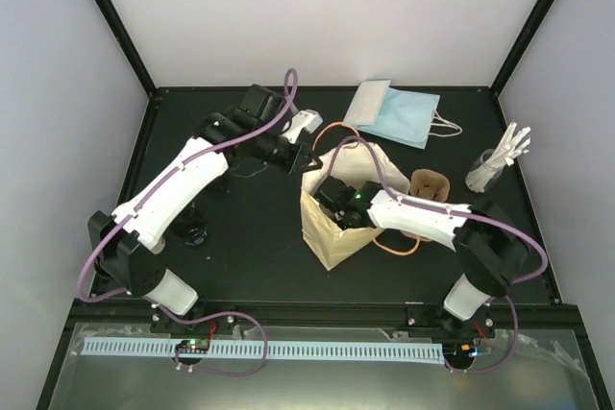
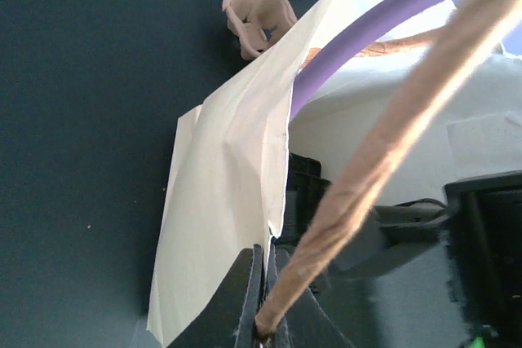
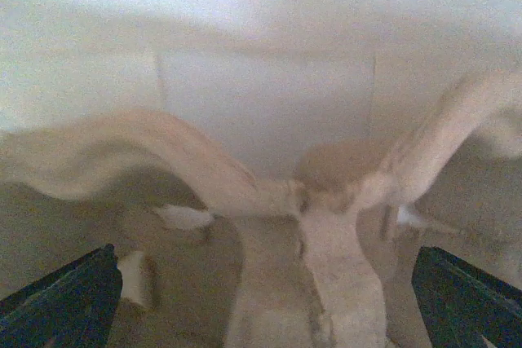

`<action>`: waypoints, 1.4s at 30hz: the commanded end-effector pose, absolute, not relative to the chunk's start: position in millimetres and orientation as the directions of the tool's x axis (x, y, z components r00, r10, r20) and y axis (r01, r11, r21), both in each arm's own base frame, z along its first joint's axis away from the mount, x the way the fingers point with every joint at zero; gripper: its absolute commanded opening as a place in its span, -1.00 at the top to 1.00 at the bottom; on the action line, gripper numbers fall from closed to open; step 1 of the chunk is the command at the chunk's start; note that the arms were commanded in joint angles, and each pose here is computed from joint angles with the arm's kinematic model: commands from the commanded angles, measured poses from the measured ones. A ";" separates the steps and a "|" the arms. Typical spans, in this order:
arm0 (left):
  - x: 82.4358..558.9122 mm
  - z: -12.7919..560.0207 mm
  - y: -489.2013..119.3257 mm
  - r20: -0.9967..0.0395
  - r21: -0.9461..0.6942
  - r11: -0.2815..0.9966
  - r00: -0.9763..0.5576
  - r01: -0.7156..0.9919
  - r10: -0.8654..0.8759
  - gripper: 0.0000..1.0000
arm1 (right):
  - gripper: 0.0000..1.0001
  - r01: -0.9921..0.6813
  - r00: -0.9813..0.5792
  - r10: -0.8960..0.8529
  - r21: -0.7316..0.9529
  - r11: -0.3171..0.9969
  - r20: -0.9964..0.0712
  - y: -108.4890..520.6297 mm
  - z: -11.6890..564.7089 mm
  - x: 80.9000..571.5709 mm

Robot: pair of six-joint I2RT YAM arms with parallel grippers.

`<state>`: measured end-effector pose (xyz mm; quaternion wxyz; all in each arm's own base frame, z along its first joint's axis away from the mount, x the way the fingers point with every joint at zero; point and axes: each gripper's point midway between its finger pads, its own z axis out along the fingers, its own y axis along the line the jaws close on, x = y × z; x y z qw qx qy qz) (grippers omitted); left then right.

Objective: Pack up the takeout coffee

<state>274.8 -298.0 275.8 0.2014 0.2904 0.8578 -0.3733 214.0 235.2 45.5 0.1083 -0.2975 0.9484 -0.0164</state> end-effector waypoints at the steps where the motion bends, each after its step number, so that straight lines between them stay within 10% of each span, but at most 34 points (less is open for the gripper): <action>1: 265.6 304.9 -303.4 -0.636 -0.491 0.504 -0.688 0.711 0.350 0.97 | -1.00 -0.536 -0.779 -0.535 -0.095 0.839 -0.327 240.1 98.3 229.1; 15: 259.5 297.1 -307.6 -0.639 -0.426 0.525 -0.656 0.737 0.402 0.97 | -0.75 -0.527 -0.742 -0.502 -0.076 0.846 -0.444 241.1 173.9 234.5; 19: 259.5 298.1 -307.4 -0.643 -0.415 0.530 -0.651 0.739 0.404 0.97 | -0.99 -0.521 -0.734 -0.495 -0.081 0.850 -0.465 239.5 188.8 236.2; 42: 294.7 328.1 -271.8 -0.716 -0.117 0.676 -0.533 0.728 0.450 0.97 | -0.96 -0.440 -0.500 -0.223 0.024 0.898 -0.837 206.1 359.0 237.4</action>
